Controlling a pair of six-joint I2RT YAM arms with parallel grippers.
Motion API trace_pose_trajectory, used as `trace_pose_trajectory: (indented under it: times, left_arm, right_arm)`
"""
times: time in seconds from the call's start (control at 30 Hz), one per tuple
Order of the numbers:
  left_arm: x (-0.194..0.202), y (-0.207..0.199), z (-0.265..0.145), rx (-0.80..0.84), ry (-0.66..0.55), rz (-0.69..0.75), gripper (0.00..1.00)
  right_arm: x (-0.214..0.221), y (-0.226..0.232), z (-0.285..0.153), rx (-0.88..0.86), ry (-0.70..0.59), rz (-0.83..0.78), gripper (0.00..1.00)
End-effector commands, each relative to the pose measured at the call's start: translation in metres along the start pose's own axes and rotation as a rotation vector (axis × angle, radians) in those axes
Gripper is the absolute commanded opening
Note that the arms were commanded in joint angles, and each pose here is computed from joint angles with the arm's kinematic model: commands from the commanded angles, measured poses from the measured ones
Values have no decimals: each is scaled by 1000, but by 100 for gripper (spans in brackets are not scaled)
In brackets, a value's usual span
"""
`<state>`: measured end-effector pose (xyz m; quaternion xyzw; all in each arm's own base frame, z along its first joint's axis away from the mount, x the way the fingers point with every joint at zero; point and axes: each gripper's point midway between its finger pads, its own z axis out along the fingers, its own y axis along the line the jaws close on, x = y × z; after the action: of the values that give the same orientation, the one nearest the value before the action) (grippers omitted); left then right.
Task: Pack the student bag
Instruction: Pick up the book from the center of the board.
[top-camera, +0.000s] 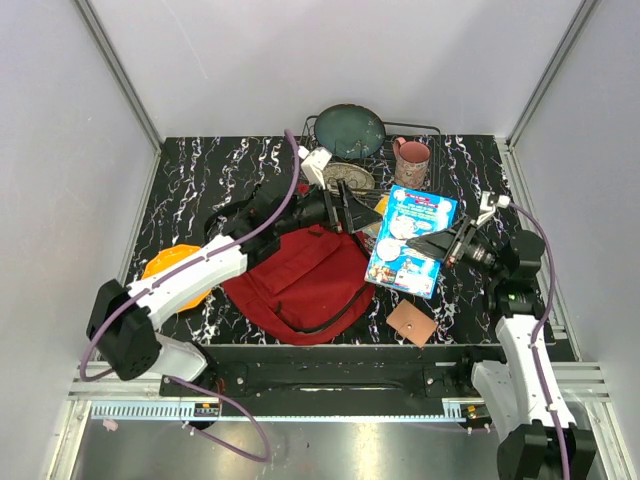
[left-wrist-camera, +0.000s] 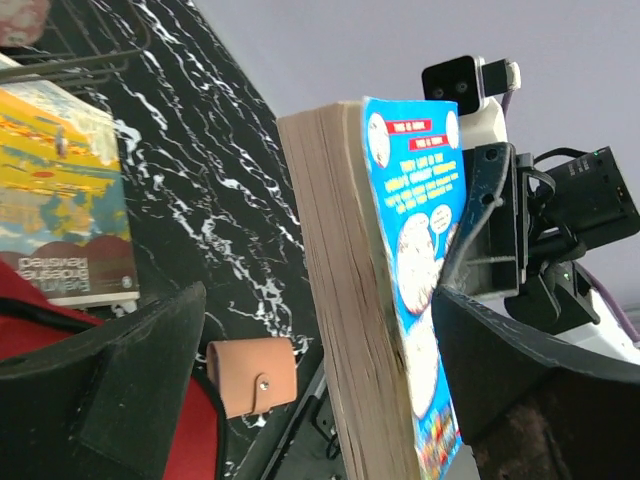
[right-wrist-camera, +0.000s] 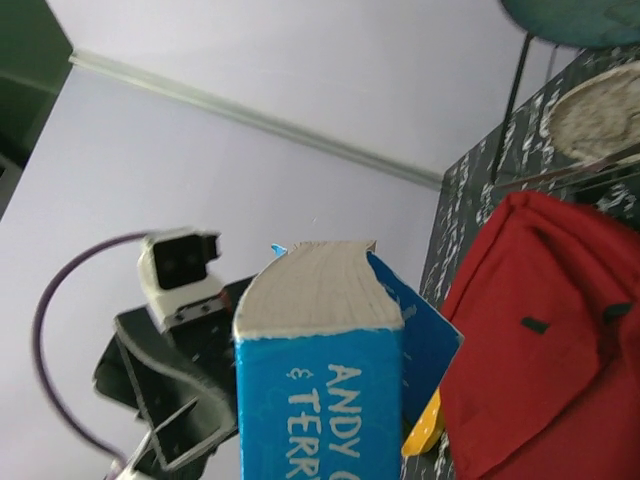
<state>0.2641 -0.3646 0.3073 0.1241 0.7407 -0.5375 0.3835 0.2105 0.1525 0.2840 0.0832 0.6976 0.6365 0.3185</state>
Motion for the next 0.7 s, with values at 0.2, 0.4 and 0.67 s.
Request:
trace_pose_trajectory:
  times: [0.2, 0.4, 0.67]
  left_arm:
    - [-26, -52, 22, 295, -54, -63, 99]
    - [-22, -57, 16, 332, -40, -52, 48]
    - [-10, -61, 9, 369, 24, -8, 0]
  right_arm:
    - [30, 53, 22, -188, 149, -144, 0]
    - [34, 42, 23, -187, 176, -144, 0]
    - [31, 23, 35, -175, 285, -123, 2]
